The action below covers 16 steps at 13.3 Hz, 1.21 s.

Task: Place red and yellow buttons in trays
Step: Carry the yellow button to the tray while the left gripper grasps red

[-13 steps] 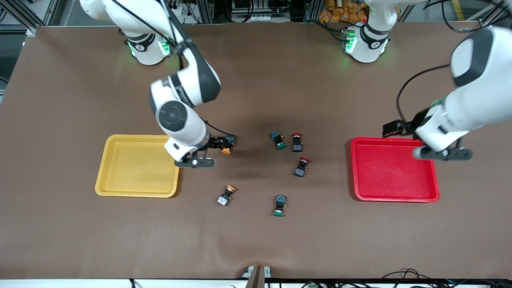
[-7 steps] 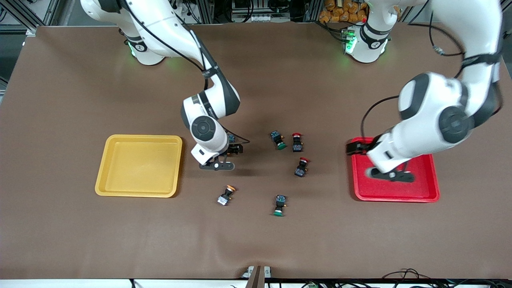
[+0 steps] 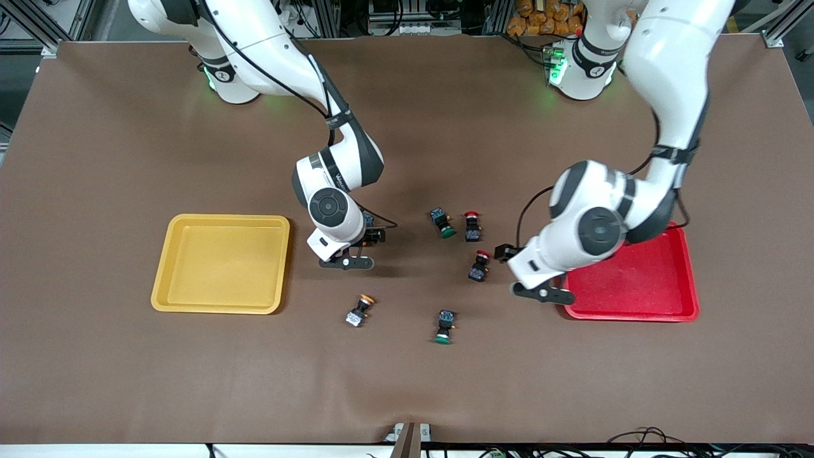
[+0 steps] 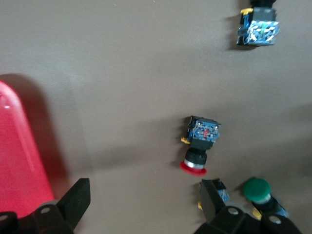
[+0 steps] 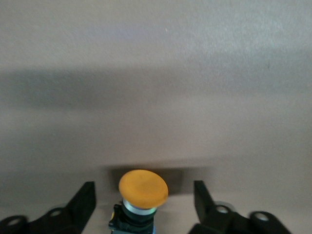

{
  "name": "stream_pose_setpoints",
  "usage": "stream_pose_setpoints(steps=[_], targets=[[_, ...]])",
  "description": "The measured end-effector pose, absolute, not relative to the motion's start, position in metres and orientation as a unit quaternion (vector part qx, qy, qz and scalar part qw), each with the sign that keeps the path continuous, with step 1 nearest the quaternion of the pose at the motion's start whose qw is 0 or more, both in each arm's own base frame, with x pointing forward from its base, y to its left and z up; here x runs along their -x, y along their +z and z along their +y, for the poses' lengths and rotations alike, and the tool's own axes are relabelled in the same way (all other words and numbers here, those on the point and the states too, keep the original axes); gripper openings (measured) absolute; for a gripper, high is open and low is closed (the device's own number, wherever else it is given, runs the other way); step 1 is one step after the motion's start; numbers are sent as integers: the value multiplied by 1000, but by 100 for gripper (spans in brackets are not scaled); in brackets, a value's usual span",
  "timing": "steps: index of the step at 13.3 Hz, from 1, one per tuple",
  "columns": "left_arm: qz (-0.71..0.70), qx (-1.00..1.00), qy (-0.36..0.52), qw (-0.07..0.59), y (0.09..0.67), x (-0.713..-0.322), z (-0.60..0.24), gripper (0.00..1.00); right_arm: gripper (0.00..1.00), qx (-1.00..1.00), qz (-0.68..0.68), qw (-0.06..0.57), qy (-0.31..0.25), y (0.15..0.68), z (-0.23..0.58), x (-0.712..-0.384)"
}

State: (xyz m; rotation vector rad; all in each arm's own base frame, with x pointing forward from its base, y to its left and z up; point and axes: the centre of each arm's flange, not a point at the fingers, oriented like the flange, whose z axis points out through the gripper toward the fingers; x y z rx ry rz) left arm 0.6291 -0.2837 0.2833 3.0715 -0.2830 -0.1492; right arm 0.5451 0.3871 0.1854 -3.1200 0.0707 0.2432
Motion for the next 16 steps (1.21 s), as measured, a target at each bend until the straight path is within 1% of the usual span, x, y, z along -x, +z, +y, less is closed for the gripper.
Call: stream_pose_setpoints(steps=[2,3,4,7,9,11,13,15,16], targets=[[-97,-994,-44,18,262,-624,-300,100,56,996,35,2,81,182,390,-540],[-98,-994,-41,21,254,-624,-302,100,46,996,45,1,81,182,392,-538],[-98,-994,-38,23,247,-626,-303,100,33,995,52,1,81,183,394,-537],[-111,-993,-29,32,227,-620,-321,100,33,994,60,-3,91,191,394,-535],[-118,-992,-26,36,216,-616,-332,100,33,992,67,-4,103,218,385,-542],[-119,-992,-23,39,207,-615,-335,100,33,990,83,12,116,299,356,-567],[-122,-991,-21,42,198,-613,-340,100,33,985,90,32,144,391,317,-583],[-129,-991,-21,41,188,-609,-345,100,33,982,92,34,159,476,268,-586],[-136,-990,-19,35,183,-608,-346,100,33,984,90,31,150,511,244,-585]])
